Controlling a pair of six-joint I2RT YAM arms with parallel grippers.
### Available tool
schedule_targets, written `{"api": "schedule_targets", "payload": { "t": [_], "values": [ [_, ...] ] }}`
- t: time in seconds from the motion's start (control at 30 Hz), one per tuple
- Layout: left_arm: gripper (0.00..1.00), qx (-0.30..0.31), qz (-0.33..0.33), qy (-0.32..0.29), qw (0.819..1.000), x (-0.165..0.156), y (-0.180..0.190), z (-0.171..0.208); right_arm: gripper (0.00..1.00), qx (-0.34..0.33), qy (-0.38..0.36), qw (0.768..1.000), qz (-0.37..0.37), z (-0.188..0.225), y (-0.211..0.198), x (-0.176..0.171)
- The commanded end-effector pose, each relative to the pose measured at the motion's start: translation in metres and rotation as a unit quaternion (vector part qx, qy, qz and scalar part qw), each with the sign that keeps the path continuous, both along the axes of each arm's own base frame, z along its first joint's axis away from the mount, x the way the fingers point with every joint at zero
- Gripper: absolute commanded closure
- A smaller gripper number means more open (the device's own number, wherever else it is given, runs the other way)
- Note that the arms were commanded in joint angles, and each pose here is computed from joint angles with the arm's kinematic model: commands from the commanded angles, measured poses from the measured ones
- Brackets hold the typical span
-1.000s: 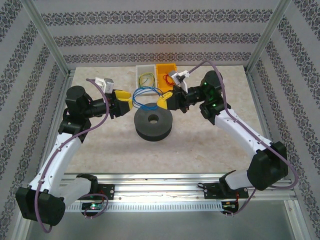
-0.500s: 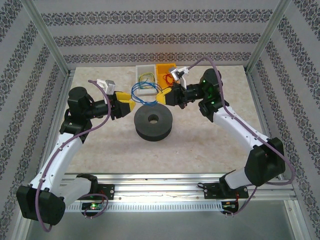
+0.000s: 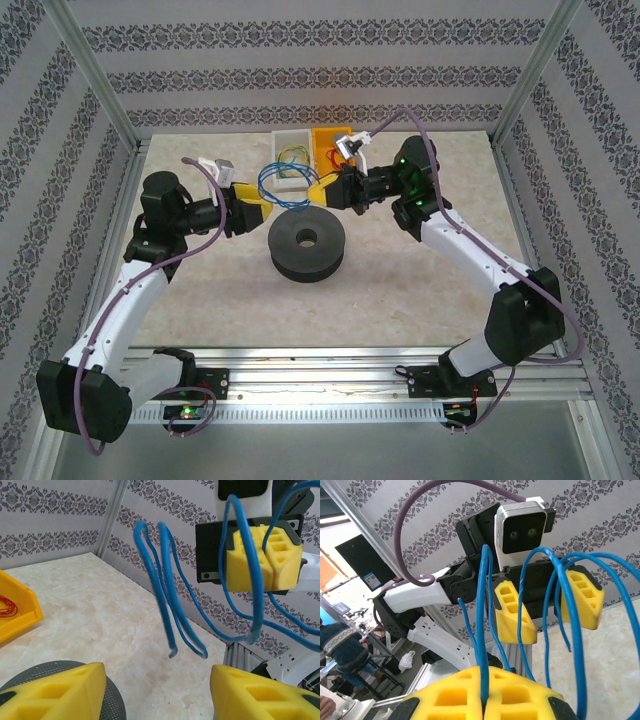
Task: Wrap the cables
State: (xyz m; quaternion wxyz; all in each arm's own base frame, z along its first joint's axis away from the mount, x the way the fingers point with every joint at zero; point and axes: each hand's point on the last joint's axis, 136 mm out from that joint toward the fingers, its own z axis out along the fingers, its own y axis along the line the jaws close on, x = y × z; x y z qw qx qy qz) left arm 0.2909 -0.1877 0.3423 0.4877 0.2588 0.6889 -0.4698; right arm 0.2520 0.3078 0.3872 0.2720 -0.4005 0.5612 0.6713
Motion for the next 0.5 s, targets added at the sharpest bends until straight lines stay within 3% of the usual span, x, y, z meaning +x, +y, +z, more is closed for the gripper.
{"api": "schedule_targets", "payload": {
  "t": [0.0, 0.33, 0.47],
  "values": [
    [0.42, -0.006, -0.004, -0.041, 0.999, 0.0001, -0.0033, 0.0165, 1.00, 0.016, -0.031, 0.999, 0.011, 0.0141, 0.0065, -0.0043],
    [0.42, -0.008, 0.001, -0.043, 0.999, 0.0068, -0.0034, 0.0175, 1.00, 0.017, -0.030, 0.999, 0.025, 0.0133, 0.0145, -0.0063],
    [0.49, -0.010, 0.002, -0.043, 0.999, 0.0092, -0.0035, 0.0173, 1.00, 0.018, -0.031, 0.999, 0.025, 0.0140, 0.0136, -0.0083]
  ]
}}
